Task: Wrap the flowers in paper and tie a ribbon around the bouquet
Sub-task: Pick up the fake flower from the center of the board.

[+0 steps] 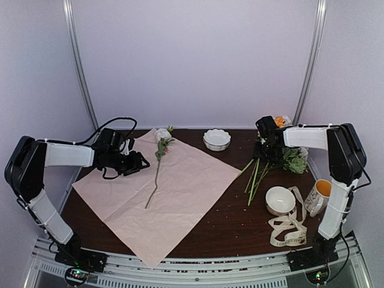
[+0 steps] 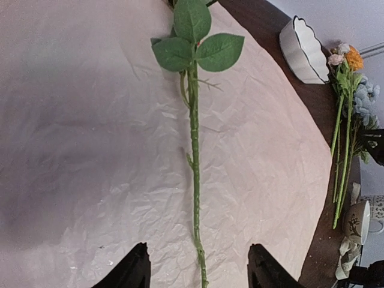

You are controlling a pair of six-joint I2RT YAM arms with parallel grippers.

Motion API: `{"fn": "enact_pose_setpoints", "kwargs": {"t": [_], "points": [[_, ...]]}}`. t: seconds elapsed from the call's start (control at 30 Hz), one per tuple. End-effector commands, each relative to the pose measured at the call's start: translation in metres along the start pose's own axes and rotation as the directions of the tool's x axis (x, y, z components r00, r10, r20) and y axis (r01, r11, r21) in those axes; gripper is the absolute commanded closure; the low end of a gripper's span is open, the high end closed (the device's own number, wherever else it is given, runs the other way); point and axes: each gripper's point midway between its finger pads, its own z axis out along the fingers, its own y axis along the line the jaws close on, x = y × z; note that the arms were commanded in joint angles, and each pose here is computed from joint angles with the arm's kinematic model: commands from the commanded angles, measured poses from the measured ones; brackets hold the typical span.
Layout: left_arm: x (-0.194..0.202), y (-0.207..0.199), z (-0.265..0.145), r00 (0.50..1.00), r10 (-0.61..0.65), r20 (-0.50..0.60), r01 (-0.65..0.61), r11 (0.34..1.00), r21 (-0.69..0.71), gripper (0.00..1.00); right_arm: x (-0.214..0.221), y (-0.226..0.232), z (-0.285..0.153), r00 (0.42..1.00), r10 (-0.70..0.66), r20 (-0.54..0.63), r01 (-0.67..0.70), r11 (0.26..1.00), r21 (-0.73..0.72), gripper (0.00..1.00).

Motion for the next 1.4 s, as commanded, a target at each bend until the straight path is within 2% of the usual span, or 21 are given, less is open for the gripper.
{"fn": "enact_pose_setpoints", "kwargs": {"t": [0.0, 0.23, 0.37, 0.57, 0.73, 0.9, 0.97, 1.03, 1.37], "points": [[-0.016, -0.003, -0.023, 0.993, 0.071, 0.091, -0.065, 0.995, -0.071, 0.41, 0.002, -0.001, 0.015, 0.997, -0.022, -0.068, 0.025, 0.999, 0.038, 0.46], [-0.024, -0.012, -0.037, 0.985, 0.123, 0.123, -0.113, 0.989, -0.091, 0.41, -0.001, -0.004, 0.019, 0.996, -0.019, -0.082, 0.022, 0.999, 0.039, 0.54], [-0.030, -0.019, -0.039, 0.982, 0.134, 0.134, -0.124, 0.989, -0.081, 0.41, 0.004, 0.003, 0.025, 0.975, -0.059, -0.214, 0.058, 0.998, -0.008, 0.56], [-0.036, -0.023, -0.046, 0.976, 0.159, 0.149, -0.148, 0.985, -0.085, 0.41, 0.025, 0.011, 0.035, 0.924, -0.059, -0.377, 0.036, 0.997, -0.067, 0.54], [-0.037, -0.027, -0.051, 0.972, 0.178, 0.156, -0.167, 0.983, -0.082, 0.41, 0.024, 0.011, 0.041, 0.914, -0.037, -0.403, 0.017, 0.998, -0.052, 0.61], [-0.039, -0.027, -0.057, 0.963, 0.213, 0.164, -0.198, 0.975, -0.102, 0.41, 0.046, 0.013, 0.051, 0.878, -0.038, -0.478, 0.003, 0.997, -0.074, 0.69], [-0.040, -0.028, -0.059, 0.960, 0.223, 0.166, -0.208, 0.972, -0.107, 0.41, 0.049, 0.012, 0.052, 0.878, -0.027, -0.477, -0.006, 0.998, -0.068, 0.83], [-0.042, -0.029, -0.062, 0.957, 0.230, 0.174, -0.214, 0.971, -0.108, 0.41, 0.044, 0.011, 0.049, 0.895, -0.010, -0.446, -0.021, 0.998, -0.063, 0.91], [-0.043, -0.029, -0.064, 0.955, 0.240, 0.175, -0.222, 0.968, -0.118, 0.41, 0.005, -0.007, 0.013, 0.953, -0.010, -0.303, 0.015, 1.000, 0.014, 0.93]]}}
